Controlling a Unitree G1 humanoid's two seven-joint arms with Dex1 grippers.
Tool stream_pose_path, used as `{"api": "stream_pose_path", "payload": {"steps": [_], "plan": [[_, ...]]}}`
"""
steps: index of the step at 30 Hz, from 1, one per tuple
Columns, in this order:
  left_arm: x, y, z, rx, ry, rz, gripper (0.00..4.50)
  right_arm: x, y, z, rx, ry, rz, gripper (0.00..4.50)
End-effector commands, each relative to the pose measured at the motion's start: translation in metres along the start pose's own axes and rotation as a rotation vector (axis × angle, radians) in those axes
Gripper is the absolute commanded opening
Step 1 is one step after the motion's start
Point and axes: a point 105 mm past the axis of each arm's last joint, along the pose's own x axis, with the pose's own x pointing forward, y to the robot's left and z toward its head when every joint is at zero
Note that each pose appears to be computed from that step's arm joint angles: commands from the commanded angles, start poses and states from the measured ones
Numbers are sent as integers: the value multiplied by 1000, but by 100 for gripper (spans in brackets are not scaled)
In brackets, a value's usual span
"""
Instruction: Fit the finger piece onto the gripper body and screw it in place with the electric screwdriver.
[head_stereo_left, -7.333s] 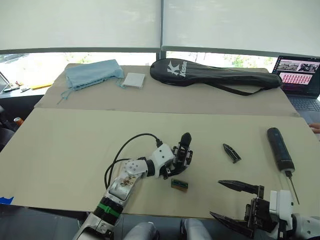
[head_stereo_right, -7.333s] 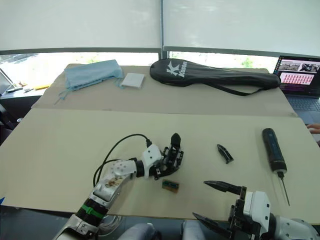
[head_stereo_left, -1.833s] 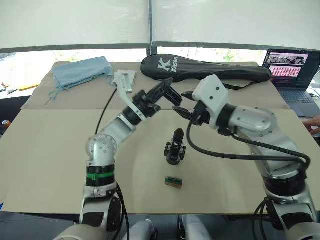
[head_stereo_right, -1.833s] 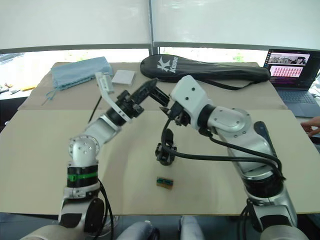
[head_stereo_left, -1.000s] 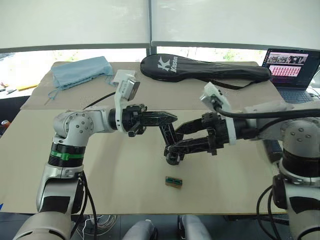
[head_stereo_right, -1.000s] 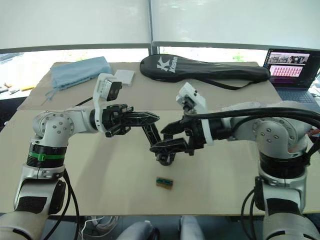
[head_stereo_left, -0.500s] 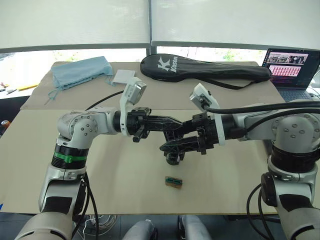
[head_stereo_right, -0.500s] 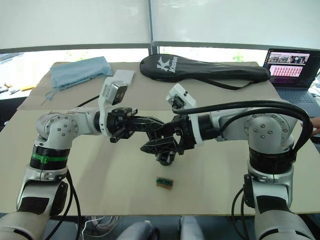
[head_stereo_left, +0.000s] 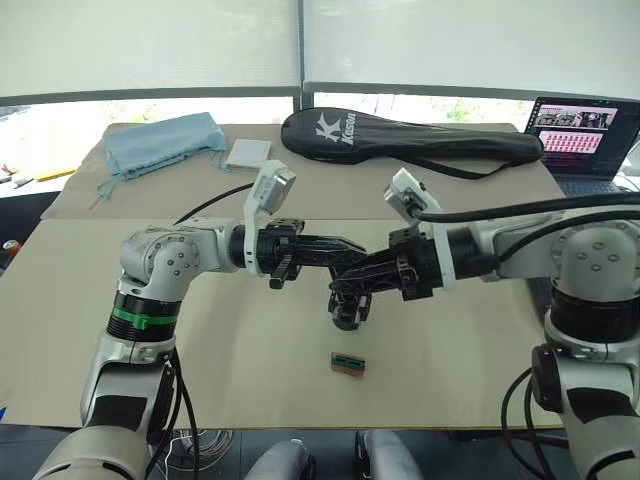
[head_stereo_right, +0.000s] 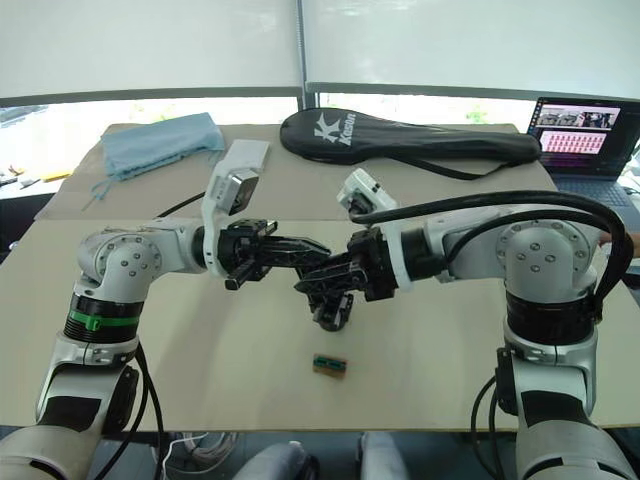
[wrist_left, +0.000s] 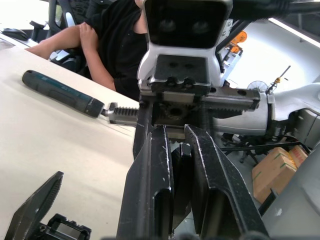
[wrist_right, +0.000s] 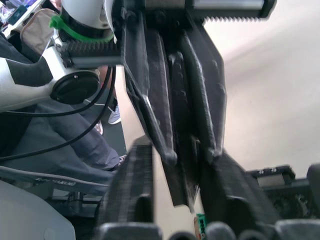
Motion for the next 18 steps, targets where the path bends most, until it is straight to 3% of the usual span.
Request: {"api": "stream_pose_path", "payload": {"steps": [1,4,13,14,18], "plan": [[0,-8,9,40,-6,-17,0,-1,6,-3,-9,4,18,40],[0,-12,9,50,2,-36,0,-2,6,-7,1,7,16,40],[-12,-17,25,121,-45,10,430,-22,9,-13,-61,-56,-14,39],[-18,-16,27,147,-48,30,450,-25,10,-15,-76,-69,-13,39],[-49,0,28,323,-48,170,450,-37,10,-8,-198,-221,-31,39]]}}
